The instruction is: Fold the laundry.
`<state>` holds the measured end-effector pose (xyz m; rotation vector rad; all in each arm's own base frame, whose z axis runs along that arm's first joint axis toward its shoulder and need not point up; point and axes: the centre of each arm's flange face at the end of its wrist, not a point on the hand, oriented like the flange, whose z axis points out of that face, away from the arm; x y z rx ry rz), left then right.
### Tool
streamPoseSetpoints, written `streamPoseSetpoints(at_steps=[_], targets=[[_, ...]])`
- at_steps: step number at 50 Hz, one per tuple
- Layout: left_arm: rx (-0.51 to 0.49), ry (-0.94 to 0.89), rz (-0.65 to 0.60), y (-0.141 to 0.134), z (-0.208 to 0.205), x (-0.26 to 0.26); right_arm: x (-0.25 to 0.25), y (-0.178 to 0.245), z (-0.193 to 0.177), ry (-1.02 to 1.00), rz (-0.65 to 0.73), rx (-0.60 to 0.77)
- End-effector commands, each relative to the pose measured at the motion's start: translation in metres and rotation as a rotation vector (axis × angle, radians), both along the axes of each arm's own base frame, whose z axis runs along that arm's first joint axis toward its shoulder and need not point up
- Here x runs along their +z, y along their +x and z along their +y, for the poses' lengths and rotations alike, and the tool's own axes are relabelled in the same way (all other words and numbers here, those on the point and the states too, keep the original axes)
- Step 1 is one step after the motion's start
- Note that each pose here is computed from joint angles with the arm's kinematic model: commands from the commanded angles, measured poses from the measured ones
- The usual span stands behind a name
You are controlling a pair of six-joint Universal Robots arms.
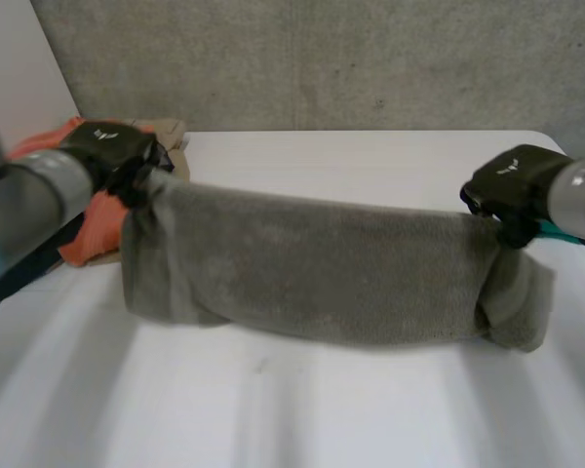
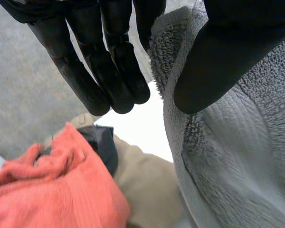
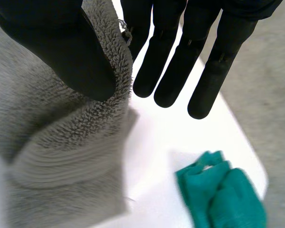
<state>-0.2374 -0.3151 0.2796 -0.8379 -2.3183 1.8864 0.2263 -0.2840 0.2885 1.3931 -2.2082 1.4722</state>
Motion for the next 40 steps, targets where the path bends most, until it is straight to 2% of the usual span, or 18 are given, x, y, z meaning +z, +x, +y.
streamPoseSetpoints(at_steps=[1,4,5,8,12,15,22,29,33,40], targets=[[0.045,-0.459,0.148,-0.033,-0.059,0.064,0.029,0.017,-0.073,-0.378,-0.094,-0.123],[0.08,-0.634,0.233,-0.032,-0.061,0.108,0.064,0.016,-0.085,-0.56,-0.176,-0.162],[0.095,-0.73,0.297,-0.031,-0.056,0.135,0.088,0.015,-0.088,-0.676,-0.239,-0.167],[0.103,-0.862,0.398,-0.028,-0.045,0.171,0.132,0.014,-0.084,-0.865,-0.347,-0.126],[0.087,-0.92,0.436,-0.028,-0.036,0.184,0.148,0.02,-0.07,-0.906,-0.38,-0.019],[0.1,-0.864,0.411,-0.023,-0.04,0.168,0.138,0.02,-0.066,-0.843,-0.364,0.017],[0.141,-0.629,0.29,-0.008,-0.05,0.09,0.075,0.018,-0.056,-0.587,-0.294,0.049],[0.077,-0.352,0.158,-0.004,-0.04,-0.024,-0.034,0.013,-0.04,-0.251,-0.232,0.072],[0.058,-0.29,0.088,0.0,-0.036,-0.065,-0.082,0.011,-0.04,-0.143,-0.221,0.067],[0.076,-0.276,0.054,0.011,-0.037,-0.082,-0.117,0.002,-0.053,-0.037,-0.263,-0.023]])
